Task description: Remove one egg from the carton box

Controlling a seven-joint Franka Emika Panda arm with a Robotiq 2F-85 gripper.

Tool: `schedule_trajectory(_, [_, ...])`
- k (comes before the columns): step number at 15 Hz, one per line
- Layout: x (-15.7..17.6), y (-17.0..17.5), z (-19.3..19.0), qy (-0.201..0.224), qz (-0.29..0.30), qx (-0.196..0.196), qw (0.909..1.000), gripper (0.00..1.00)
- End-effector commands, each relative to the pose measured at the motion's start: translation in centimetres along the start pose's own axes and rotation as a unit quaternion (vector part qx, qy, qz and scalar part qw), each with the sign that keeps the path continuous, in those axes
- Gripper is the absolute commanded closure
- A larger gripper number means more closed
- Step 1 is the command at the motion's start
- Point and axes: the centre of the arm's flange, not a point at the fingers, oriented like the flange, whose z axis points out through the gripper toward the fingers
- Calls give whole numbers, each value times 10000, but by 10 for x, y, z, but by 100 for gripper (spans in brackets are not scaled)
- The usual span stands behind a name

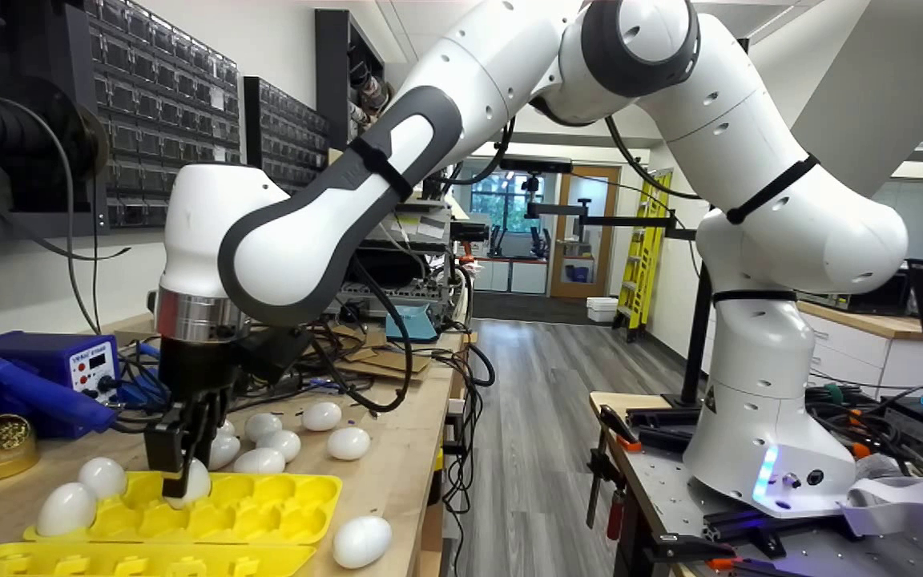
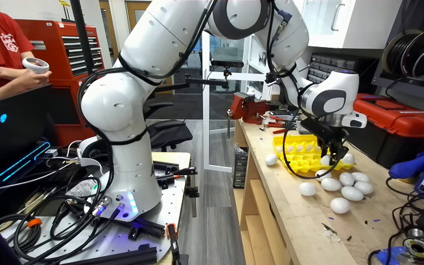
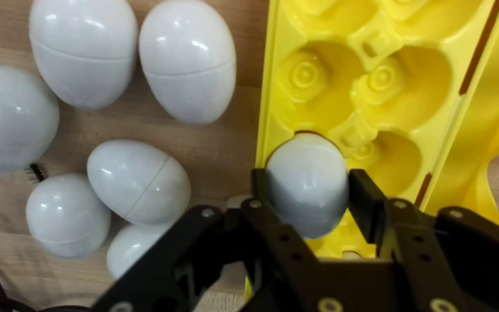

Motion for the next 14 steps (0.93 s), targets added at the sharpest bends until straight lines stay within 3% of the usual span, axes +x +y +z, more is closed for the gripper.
schedule_trajectory(1, [1, 10, -20, 173, 12, 62, 9998, 77])
schedule_trajectory(14, [16, 47, -68, 708, 281, -129, 9970, 77])
